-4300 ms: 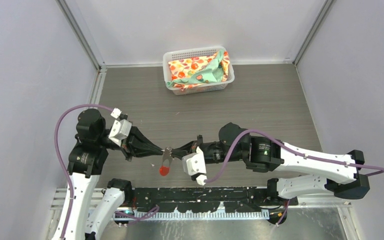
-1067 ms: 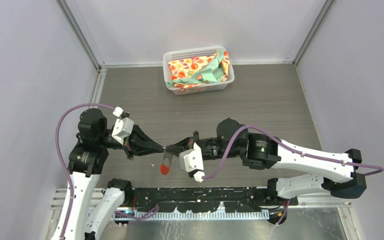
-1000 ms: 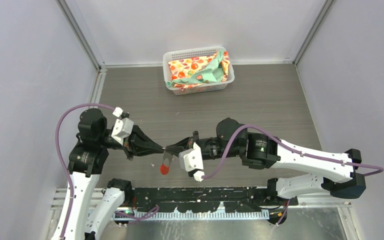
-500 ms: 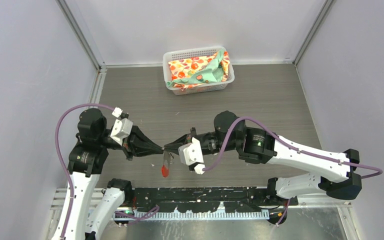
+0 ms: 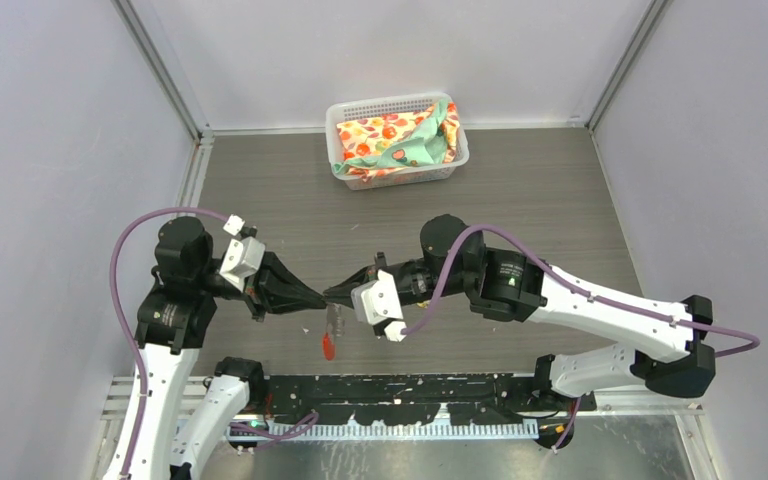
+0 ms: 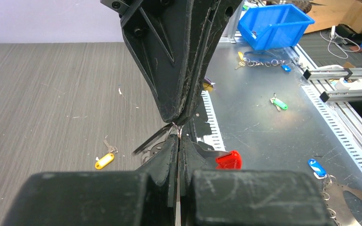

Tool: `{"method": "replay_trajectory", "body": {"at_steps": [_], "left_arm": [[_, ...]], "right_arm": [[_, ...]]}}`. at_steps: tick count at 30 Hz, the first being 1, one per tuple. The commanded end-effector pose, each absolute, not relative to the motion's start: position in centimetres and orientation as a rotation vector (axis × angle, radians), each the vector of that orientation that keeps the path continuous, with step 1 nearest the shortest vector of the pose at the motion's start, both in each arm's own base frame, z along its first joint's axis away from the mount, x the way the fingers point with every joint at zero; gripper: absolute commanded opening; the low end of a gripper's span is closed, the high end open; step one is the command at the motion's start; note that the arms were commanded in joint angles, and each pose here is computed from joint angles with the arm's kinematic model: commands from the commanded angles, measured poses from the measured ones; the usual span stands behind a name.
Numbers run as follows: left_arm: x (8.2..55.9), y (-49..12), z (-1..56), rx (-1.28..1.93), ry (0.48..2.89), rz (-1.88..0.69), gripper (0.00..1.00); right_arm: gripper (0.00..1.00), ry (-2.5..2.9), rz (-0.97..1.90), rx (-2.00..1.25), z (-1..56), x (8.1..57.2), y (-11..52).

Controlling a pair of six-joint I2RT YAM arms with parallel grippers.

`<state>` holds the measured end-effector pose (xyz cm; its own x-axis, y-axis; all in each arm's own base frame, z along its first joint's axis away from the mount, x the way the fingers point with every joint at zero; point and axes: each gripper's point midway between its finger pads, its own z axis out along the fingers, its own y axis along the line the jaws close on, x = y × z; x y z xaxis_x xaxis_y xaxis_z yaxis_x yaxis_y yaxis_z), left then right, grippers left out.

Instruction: Put the keys on the keyring

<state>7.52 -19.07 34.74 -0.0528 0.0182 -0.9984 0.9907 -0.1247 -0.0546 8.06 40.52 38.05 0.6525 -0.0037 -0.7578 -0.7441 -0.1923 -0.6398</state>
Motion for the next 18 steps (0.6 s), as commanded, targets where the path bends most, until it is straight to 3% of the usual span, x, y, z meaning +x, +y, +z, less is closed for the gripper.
{"method": "replay_trajectory", "body": {"at_steps": [1,18], "left_arm": [[6.6,-19.0,35.6,1.325,1.138,-1.331,0.0],[6.5,-18.9,35.6,1.331,1.122,-1.306,0.0]], "right_arm": [[0.01,0.584,0.751,-1.591,40.5,8.4,41.2],[0.01,0.624,0.777,-1.642,39.2,8.4,41.4]]}}
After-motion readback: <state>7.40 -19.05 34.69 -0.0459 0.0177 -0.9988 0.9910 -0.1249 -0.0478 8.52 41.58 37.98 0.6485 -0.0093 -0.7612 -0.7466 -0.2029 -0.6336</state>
